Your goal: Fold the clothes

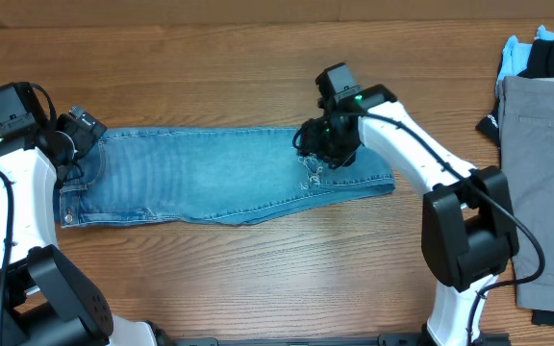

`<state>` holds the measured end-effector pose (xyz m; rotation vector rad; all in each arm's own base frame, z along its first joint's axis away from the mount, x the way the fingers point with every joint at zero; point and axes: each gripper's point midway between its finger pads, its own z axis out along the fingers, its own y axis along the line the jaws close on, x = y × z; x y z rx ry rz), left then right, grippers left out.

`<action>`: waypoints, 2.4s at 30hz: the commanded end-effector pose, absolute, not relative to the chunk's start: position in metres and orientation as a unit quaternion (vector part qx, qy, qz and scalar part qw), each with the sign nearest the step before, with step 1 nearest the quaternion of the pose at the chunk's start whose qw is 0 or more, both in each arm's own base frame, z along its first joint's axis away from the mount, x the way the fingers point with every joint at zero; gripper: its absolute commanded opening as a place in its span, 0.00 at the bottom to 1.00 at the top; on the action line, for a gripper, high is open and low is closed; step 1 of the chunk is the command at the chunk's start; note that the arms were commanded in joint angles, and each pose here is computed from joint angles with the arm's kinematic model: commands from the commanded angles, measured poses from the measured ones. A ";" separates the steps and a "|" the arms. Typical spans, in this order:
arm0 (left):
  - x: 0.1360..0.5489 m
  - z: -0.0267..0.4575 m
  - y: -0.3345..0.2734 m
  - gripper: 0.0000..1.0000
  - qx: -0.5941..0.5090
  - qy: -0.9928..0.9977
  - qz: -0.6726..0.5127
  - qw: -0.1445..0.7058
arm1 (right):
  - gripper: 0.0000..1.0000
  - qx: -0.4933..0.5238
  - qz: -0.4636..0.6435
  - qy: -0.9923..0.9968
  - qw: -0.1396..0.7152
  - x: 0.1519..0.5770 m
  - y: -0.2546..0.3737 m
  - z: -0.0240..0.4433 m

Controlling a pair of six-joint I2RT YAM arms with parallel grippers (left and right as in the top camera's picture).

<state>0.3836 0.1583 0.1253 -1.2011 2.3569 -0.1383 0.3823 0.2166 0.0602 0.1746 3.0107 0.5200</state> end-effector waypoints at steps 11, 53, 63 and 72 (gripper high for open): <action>0.383 0.125 0.158 1.00 -0.435 0.867 -0.051 0.239 | 0.83 0.145 0.043 0.986 0.074 0.418 0.084 0.091; 0.384 0.125 0.158 1.00 -0.435 0.866 -0.051 0.241 | 0.04 0.201 0.235 0.951 0.016 0.383 0.051 0.001; 0.384 0.125 0.158 1.00 -0.435 0.866 -0.051 0.241 | 0.04 0.267 0.028 0.959 0.087 0.391 -0.043 0.061; 0.385 0.126 0.159 1.00 -0.436 0.865 -0.051 0.245 | 0.04 0.251 -0.006 0.959 0.128 0.408 -0.044 0.128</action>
